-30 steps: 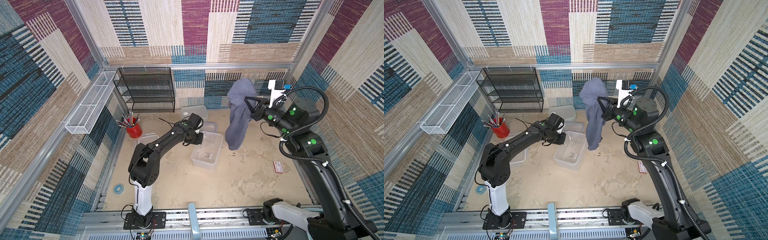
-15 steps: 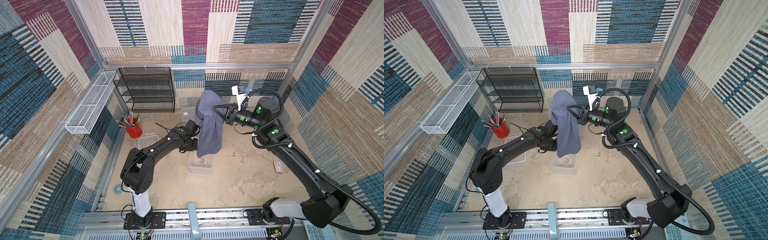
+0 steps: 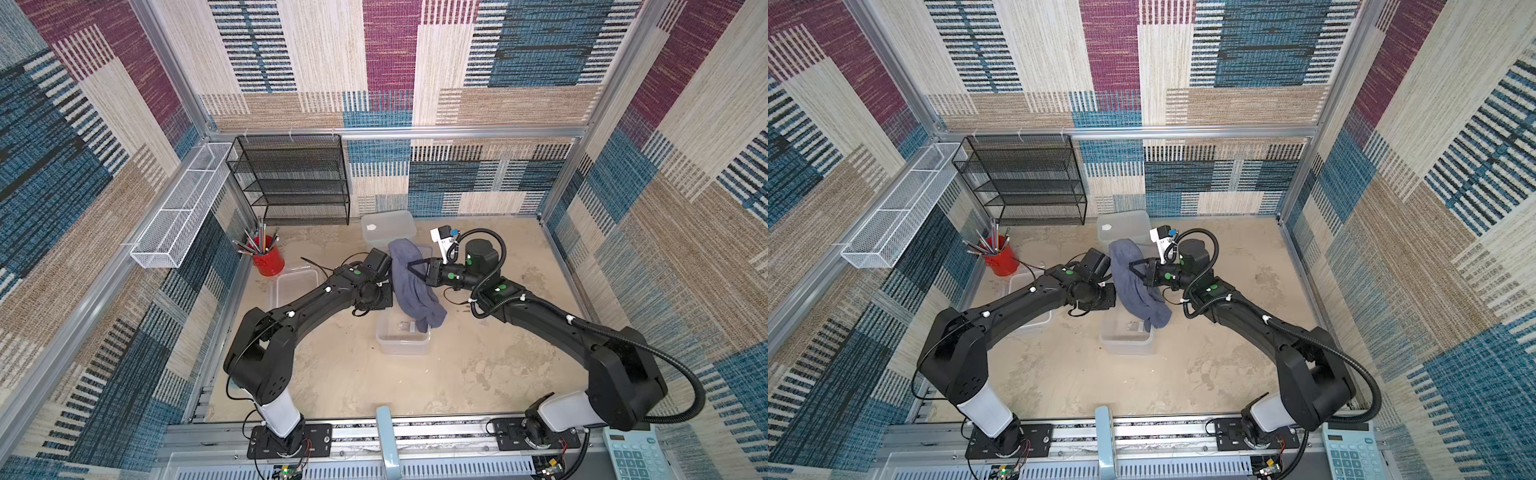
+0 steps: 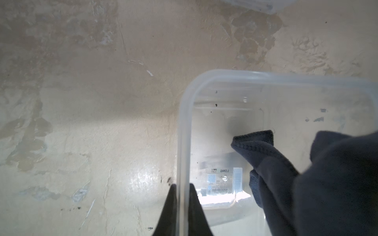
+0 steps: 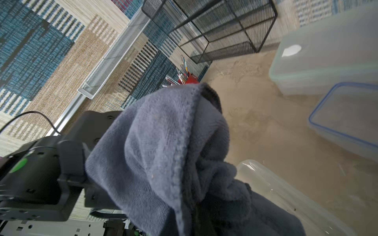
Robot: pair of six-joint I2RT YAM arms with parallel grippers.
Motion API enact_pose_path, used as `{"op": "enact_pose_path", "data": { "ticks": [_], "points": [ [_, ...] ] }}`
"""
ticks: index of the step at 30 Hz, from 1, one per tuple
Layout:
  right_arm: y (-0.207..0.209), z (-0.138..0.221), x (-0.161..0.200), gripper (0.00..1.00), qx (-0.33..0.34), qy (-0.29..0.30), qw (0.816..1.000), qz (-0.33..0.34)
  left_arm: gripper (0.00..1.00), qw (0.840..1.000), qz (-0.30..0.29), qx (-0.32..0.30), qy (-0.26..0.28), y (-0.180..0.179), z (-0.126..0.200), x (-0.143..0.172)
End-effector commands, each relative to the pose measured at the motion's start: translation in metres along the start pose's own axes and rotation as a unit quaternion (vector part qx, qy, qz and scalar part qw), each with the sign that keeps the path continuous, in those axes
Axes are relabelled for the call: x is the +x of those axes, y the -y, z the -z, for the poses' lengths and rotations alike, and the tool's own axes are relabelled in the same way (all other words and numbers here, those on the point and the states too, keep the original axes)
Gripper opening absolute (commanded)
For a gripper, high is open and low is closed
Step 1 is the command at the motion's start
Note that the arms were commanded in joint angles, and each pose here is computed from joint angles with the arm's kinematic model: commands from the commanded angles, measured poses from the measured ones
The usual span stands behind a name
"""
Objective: Wipe the insides of the lunch boxes
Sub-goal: Wipe the dirt inside the lunch box.
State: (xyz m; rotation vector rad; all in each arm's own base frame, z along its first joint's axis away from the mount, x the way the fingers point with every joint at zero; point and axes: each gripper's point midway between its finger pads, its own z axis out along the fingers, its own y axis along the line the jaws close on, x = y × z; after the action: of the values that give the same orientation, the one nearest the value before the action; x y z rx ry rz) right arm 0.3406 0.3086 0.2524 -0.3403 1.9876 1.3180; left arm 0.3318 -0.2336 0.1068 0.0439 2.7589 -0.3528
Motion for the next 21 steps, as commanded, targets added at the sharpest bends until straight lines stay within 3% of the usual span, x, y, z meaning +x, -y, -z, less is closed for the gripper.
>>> {"op": "enact_pose_path", "data": {
  "ticks": [1,6,10,16,21],
  "points": [
    [0.002,-0.014,0.004,0.0,0.003,-0.01,1.0,-0.003,0.0,0.999,0.019,0.015,0.024,0.005,0.005,-0.008],
    [0.055,-0.023,0.047,0.0,0.132,-0.09,0.987,-0.03,0.0,0.997,0.038,0.022,0.058,0.004,0.013,-0.015],
    [0.082,-0.027,0.088,0.04,0.195,-0.15,0.968,-0.036,0.0,0.996,0.04,0.035,0.077,0.008,0.019,-0.022],
    [0.104,-0.042,0.136,0.14,0.252,-0.249,0.935,-0.022,0.0,0.995,0.032,0.039,0.089,0.01,0.023,-0.027],
    [0.103,-0.06,0.169,0.22,0.247,-0.32,0.915,0.003,0.0,0.995,0.029,0.047,0.079,0.014,0.018,-0.024]
  ]
}}
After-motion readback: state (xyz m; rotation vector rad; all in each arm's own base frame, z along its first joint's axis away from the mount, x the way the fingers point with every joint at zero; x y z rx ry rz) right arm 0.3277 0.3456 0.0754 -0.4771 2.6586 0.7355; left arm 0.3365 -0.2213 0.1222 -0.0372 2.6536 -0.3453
